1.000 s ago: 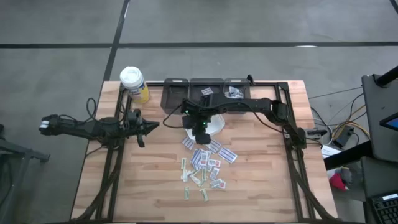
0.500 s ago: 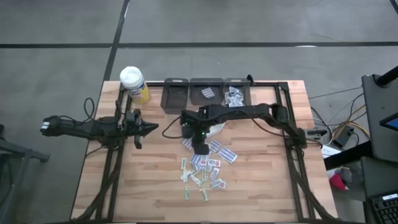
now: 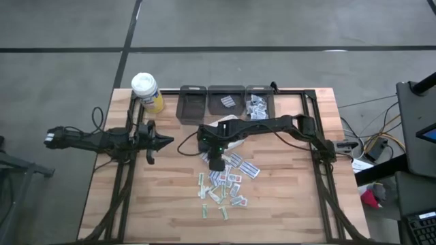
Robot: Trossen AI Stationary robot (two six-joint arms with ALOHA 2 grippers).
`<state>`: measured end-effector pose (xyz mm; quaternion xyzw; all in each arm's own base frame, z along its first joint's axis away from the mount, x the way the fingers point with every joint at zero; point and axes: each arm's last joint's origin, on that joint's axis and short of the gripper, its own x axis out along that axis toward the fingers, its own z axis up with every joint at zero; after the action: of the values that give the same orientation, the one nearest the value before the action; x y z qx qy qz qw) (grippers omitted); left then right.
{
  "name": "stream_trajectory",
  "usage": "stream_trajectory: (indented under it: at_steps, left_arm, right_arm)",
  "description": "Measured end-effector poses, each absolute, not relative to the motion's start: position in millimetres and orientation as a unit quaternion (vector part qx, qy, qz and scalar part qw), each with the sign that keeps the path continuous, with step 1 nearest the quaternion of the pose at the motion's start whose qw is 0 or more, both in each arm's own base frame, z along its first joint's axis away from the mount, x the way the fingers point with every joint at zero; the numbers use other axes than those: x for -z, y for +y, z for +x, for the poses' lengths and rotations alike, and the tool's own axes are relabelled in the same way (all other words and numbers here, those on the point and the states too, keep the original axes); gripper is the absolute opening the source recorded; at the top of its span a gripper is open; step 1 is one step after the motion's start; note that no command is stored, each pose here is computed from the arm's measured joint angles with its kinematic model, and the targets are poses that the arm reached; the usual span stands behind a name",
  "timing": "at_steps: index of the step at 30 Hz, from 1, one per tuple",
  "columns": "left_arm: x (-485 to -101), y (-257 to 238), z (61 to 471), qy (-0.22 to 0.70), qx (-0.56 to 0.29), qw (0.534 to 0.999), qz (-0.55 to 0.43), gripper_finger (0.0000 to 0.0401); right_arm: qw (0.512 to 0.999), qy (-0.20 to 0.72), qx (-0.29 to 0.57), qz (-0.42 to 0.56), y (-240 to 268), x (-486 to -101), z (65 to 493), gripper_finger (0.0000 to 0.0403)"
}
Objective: Pick & Place First Aid Supplies
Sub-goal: Adjust the white bin, then put the blue bandage pack into the middle black bin
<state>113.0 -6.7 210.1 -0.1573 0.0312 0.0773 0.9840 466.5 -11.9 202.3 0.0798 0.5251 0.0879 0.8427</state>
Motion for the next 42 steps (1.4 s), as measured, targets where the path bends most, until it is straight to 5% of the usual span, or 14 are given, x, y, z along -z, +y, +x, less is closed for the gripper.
stream_trajectory:
  at_steps: [30,42]
  left_arm:
    - [-210,-7,113,0.033,-0.072,0.986,-0.148,0.0000]
    - [-213,-7,113,0.021,-0.065,0.987,-0.145,0.0000]
  right_arm:
    - [0.874,0.483,0.050,0.020,-47,-203,473,0.0031]
    - [0.900,0.435,0.011,0.024,-22,-237,486,0.0031]
